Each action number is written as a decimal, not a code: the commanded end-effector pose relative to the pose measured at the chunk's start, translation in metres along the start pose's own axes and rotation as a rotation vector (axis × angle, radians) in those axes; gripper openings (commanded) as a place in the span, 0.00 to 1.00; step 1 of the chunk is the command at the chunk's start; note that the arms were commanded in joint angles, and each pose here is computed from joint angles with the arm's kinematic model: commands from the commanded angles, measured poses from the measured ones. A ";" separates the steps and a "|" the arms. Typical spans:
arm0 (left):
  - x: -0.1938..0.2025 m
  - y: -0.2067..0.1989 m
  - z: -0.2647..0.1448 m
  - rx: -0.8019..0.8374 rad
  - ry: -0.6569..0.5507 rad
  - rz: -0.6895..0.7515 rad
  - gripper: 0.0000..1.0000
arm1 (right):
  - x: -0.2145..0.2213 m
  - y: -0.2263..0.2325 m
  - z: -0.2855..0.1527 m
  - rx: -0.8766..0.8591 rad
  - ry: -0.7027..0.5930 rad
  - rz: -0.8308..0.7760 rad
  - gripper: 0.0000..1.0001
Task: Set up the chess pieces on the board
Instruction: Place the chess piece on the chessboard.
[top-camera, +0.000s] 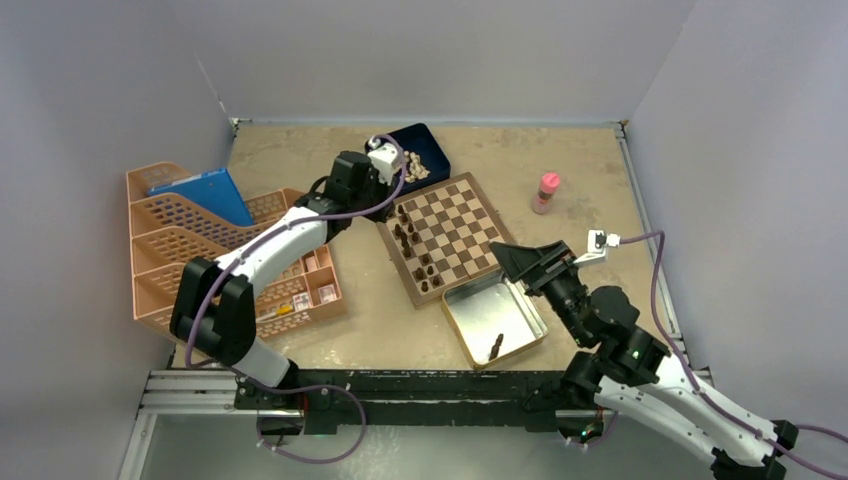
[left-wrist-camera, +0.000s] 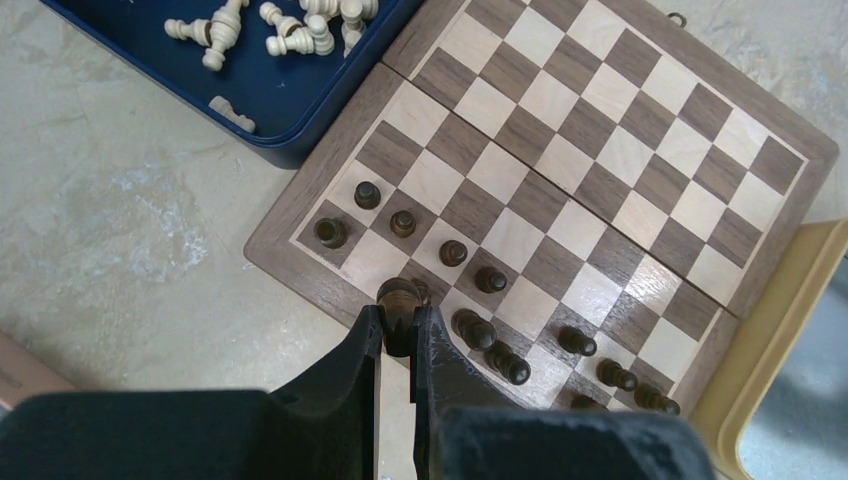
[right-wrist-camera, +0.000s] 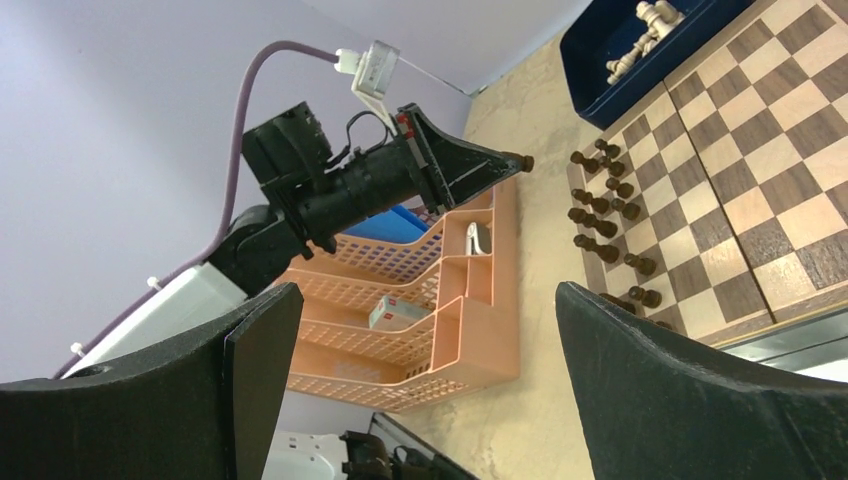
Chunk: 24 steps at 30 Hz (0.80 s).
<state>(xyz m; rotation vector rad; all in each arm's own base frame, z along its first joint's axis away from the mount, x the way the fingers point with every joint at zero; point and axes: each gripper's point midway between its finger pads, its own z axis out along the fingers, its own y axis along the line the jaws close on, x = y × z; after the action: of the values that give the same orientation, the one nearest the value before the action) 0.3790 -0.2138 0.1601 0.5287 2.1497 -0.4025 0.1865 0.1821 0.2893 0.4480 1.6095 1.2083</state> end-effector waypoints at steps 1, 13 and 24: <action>-0.018 0.003 0.009 0.020 -0.032 -0.002 0.00 | -0.006 0.014 -0.001 -0.029 -0.001 -0.049 0.99; 0.010 0.010 0.040 0.043 0.082 -0.030 0.00 | -0.002 0.023 0.001 -0.071 0.023 -0.067 0.99; 0.028 0.018 0.053 0.024 0.171 -0.028 0.00 | -0.006 0.023 -0.004 -0.069 0.016 -0.062 0.99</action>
<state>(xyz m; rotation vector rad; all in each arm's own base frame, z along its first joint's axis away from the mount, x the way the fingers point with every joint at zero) 0.3964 -0.2160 0.0926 0.5475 2.3484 -0.4168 0.1827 0.1894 0.2817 0.3519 1.6516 1.1812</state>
